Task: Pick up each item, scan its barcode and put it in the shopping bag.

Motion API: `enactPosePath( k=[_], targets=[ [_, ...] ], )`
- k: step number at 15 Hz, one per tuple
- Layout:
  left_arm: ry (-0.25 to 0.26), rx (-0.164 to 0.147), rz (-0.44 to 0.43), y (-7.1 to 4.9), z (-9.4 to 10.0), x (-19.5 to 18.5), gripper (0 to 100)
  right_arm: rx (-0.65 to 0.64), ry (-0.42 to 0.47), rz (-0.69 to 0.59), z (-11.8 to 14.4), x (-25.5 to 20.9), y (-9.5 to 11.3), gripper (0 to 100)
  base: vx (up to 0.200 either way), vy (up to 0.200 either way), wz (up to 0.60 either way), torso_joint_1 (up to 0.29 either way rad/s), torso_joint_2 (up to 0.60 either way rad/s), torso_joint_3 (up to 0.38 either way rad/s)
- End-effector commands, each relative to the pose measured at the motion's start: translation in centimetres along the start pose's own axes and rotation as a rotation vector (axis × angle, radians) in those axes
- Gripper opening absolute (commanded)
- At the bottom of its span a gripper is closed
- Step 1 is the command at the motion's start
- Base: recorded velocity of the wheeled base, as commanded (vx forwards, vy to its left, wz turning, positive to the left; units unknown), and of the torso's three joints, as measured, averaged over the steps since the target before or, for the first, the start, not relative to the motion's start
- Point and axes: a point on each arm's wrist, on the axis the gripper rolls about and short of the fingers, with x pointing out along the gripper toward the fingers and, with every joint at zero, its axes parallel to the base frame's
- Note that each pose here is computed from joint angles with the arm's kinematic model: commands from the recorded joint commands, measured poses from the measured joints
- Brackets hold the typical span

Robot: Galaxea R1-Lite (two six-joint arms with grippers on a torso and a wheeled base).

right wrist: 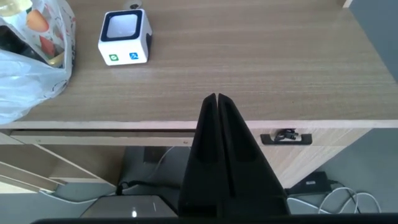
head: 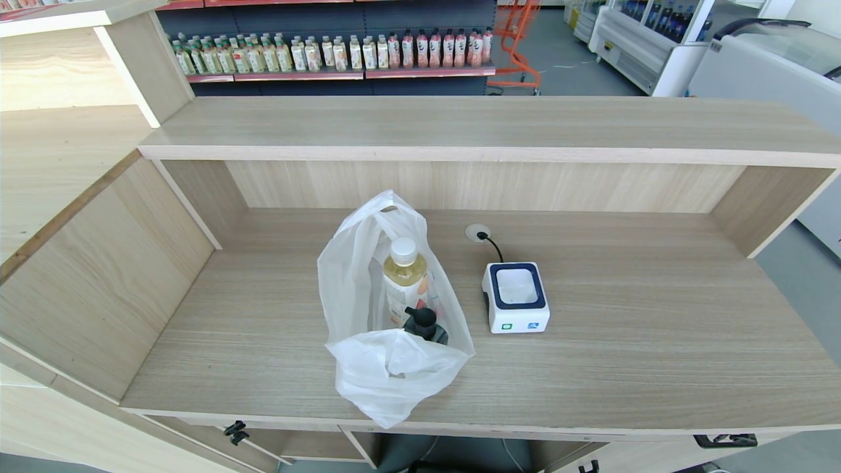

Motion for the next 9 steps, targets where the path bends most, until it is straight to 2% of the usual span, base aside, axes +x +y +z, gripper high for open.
enactPosePath(
  k=[1, 5, 9],
  targets=[
    [0.001, 0.003, -0.001, 0.0, 0.0, 0.01, 100, -0.002, 0.002, 0.001, 0.01, 0.02, 0.0, 0, 0.0, -0.2, 0.0, 0.002, 0.0, 0.002],
    [0.0, 0.003, 0.001, 0.0, 0.0, 0.0, 100, 0.007, 0.002, -0.001, 0.01, 0.02, 0.0, 0, 0.0, -0.2, 0.0, 0.007, 0.0, 0.001],
    [0.0, 0.001, 0.001, 0.0, 0.0, 0.0, 100, 0.006, 0.002, -0.001, 0.01, 0.02, 0.0, 0, 0.0, 0.0, 0.0, 0.0, 0.0, 0.0]
  ],
)
